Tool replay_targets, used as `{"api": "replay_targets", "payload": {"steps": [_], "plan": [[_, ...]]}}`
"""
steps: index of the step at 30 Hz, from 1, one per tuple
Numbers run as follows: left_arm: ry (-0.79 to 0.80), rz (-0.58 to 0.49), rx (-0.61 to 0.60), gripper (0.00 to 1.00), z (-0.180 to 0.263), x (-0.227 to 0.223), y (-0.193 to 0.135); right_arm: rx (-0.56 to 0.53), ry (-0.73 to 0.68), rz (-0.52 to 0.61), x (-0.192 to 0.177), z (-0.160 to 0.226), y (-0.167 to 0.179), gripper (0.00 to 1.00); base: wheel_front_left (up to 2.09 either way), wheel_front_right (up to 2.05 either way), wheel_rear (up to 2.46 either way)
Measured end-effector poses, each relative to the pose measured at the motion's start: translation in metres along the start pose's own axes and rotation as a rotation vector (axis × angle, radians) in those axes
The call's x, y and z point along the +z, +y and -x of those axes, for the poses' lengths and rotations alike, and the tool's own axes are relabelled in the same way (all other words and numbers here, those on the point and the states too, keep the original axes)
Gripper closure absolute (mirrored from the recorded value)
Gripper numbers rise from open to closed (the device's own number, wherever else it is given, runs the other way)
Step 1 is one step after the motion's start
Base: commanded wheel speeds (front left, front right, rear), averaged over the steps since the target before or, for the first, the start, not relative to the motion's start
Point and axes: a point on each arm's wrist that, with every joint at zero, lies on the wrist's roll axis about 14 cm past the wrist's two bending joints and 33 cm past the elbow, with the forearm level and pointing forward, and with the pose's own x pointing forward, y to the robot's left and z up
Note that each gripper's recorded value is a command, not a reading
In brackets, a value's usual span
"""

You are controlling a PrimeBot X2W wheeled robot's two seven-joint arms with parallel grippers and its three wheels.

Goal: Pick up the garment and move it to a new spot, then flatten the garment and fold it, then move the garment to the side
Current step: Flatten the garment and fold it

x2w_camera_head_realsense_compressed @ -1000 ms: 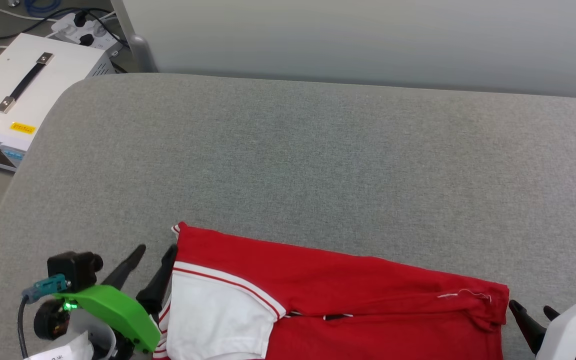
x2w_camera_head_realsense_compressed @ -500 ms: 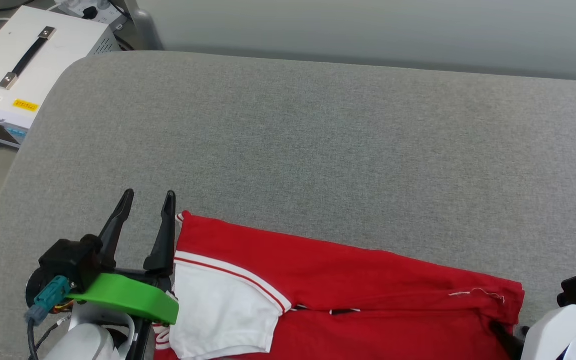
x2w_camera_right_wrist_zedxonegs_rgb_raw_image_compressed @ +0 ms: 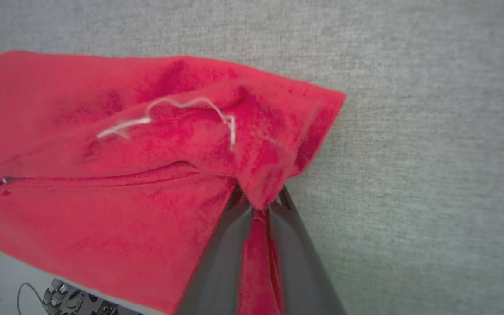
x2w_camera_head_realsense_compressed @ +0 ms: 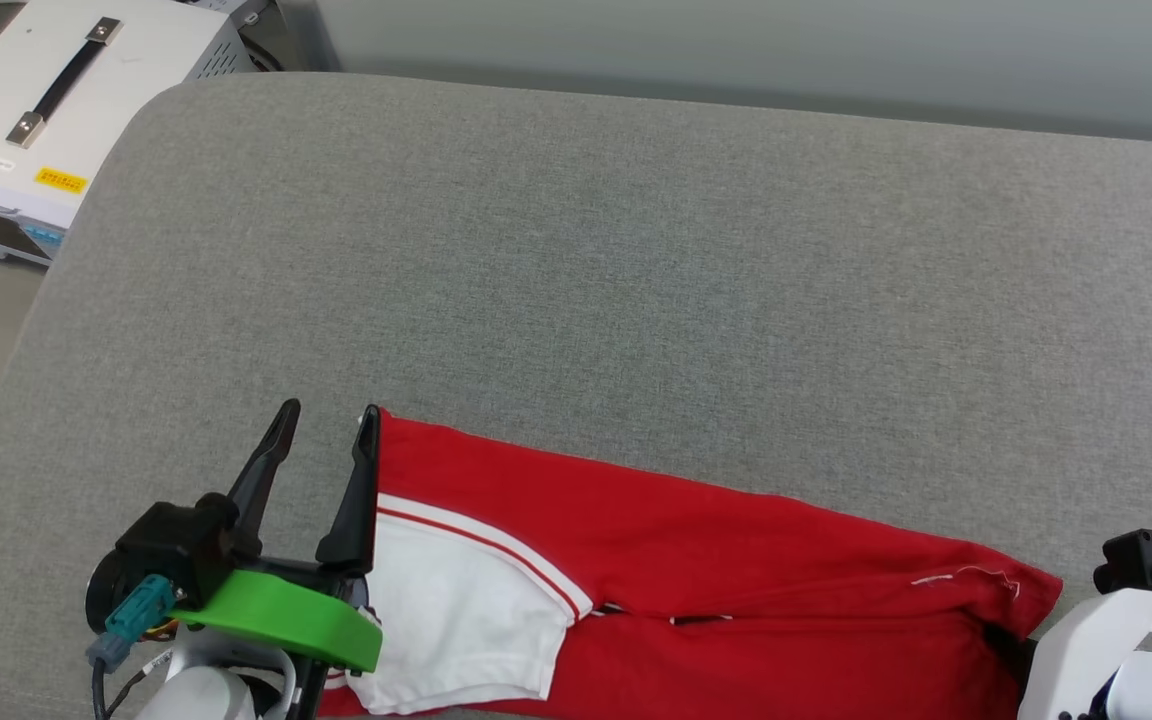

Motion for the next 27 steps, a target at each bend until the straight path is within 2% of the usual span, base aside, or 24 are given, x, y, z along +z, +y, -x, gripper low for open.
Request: {"api": "replay_targets", "payload": {"steps": [6, 12, 23, 25, 27], "plan": [[0.006, -0.010, -0.005, 0.00, 0.004, -0.002, 0.000, 0.007, -0.047, 0.027, 0.014, 0.007, 0.004, 1.00, 0.00, 0.00, 0.00], [0.002, -0.011, -0.012, 0.00, 0.011, -0.001, -0.002, -0.030, -0.095, 0.042, 0.031, 0.027, -0.010, 1.00, 0.00, 0.00, 0.00], [-0.013, -0.014, -0.049, 0.00, 0.013, 0.003, -0.015, -0.244, -0.175, -0.074, 0.044, 0.084, -0.092, 1.00, 0.00, 0.00, 0.00], [-0.015, -0.015, -0.055, 0.00, 0.012, 0.004, -0.017, -0.256, -0.194, -0.093, 0.046, 0.091, -0.098, 1.00, 0.00, 0.00, 0.00], [-0.016, -0.015, -0.061, 0.00, 0.012, 0.004, -0.019, -0.218, -0.212, -0.143, 0.047, 0.094, -0.094, 1.00, 0.00, 0.00, 0.00]]}}
